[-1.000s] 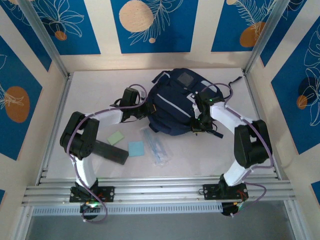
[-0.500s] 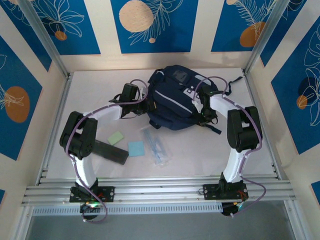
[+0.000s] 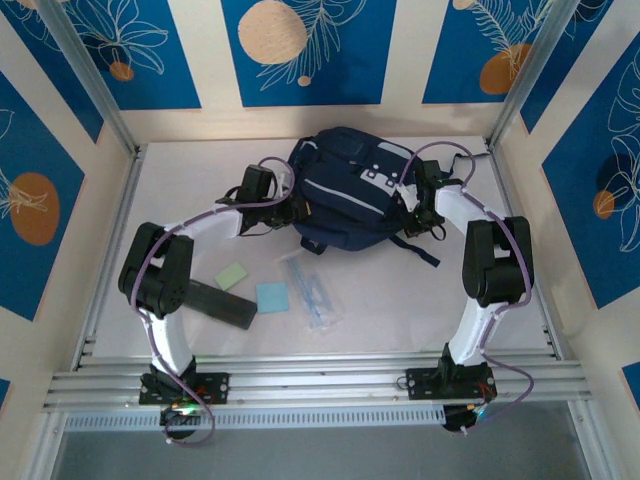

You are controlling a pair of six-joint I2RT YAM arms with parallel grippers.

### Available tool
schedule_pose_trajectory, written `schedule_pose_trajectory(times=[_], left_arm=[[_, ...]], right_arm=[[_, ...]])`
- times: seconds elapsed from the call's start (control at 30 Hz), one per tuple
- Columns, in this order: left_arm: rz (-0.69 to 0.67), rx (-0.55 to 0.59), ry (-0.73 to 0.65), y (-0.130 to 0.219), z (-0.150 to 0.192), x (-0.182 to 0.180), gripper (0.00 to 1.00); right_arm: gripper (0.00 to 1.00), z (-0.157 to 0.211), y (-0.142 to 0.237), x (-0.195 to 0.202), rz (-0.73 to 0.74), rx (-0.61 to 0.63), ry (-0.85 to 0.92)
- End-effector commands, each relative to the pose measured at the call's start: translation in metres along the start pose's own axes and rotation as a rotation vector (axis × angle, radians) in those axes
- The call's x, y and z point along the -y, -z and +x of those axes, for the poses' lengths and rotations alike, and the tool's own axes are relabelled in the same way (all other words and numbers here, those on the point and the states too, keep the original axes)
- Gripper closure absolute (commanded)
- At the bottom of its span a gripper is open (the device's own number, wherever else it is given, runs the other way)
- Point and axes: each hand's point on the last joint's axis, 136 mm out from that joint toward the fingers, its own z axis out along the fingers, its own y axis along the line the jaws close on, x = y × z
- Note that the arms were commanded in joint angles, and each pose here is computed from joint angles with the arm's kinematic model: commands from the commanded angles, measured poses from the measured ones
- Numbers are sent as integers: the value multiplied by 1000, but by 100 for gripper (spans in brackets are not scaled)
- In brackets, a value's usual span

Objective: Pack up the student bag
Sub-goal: Zip the student bag at the top-center of the table.

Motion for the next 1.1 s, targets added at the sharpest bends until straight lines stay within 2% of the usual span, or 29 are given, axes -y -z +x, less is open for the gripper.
schedule_pose_trajectory(times=[0.0,0.17,0.23,0.3,0.43,0.6,0.77,0.97,1.07], left_arm=[[6,-28,-38,30,-10,-5,100],[1,-26,-41,36,-13,-6,100],[1,-23,-35,38,-15,-7,100],[-1,-20,-34,41,-17,-8,100],[9,-32,-31,41,-15,-7,100],[29,-50,-48,40,-11,1,100],[34,-67,-60,42,-7,5,100],[63,-85,-67,40,-5,11,100],[70,-121,-100,38,2,20,100]], right_arm=[[100,2,26,108,407,38,-188],[100,1,43,136,510,101,-273],[100,-3,47,137,464,146,-315],[100,-8,47,131,392,182,-318],[100,-9,38,121,360,173,-297],[100,-18,27,86,306,175,-233],[100,-12,12,69,216,133,-335],[92,-8,9,20,-8,115,-389],[78,-7,15,-4,-135,135,-410]])
